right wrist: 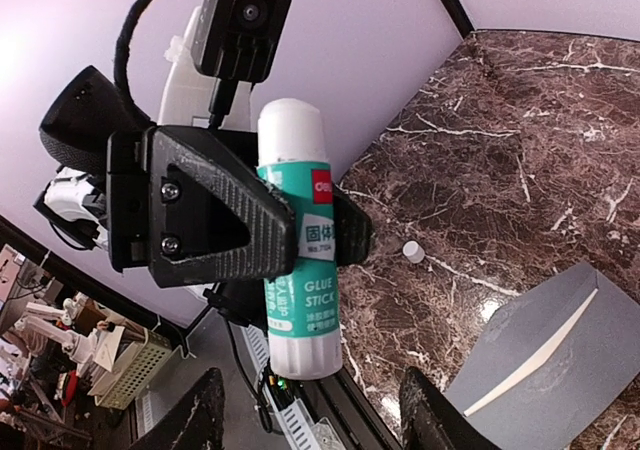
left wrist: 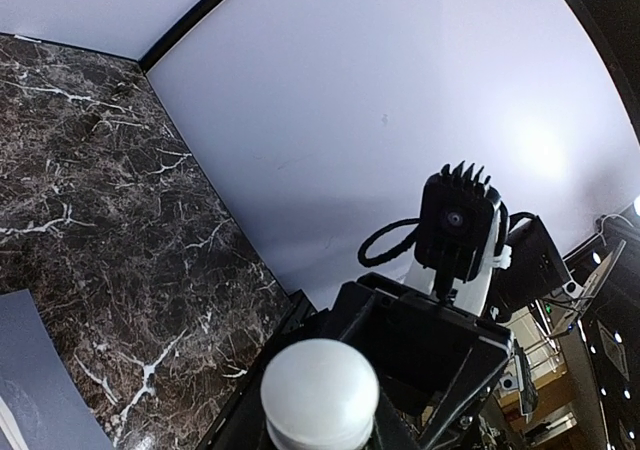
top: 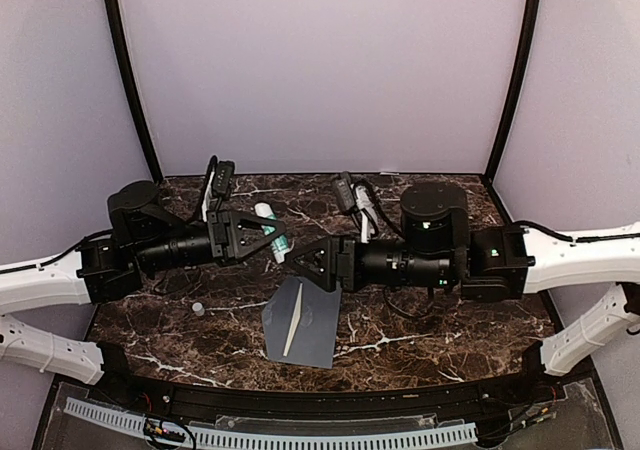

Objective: Place the letter into the envelope and seal it
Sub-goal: Unscrew the solid glue.

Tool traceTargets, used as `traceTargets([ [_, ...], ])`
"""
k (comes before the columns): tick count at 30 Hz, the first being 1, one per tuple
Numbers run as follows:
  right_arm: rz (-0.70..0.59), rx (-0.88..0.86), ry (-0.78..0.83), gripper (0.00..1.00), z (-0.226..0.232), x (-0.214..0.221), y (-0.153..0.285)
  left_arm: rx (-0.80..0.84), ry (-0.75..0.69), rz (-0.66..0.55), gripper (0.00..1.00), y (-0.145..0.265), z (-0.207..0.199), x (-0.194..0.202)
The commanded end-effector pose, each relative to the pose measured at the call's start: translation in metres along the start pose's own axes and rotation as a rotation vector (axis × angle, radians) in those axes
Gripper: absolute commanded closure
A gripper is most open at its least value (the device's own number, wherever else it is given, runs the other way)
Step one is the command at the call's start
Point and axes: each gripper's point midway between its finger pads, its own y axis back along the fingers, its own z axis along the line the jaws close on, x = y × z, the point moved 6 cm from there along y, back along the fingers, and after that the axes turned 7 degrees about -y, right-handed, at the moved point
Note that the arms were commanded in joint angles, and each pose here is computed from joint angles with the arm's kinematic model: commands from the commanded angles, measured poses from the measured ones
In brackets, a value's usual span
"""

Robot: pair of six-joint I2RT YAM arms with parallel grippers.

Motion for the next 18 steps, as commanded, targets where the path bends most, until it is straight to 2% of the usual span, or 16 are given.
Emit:
traceTargets([
  [1,0.044,0.061,0.087,0.44,0.002,0.007,-0.011,0.035,0.008,0.004,1.0,-0.001,-0.009,-0.004],
  [6,0.04,0.085,0.086,0.46,0.001,0.007,-0.02,0.05,0.003,0.026,1.0,-0.005,-0.011,-0.004],
  [15,0.035,0.065,0.086,0.66,0.004,0.006,-0.022,0.063,0.001,0.043,1.0,-0.009,-0.011,-0.002],
  [18,0.034,0.053,0.081,0.76,0.005,0.006,-0.021,0.068,-0.003,0.048,1.0,-0.009,-0.011,-0.002],
])
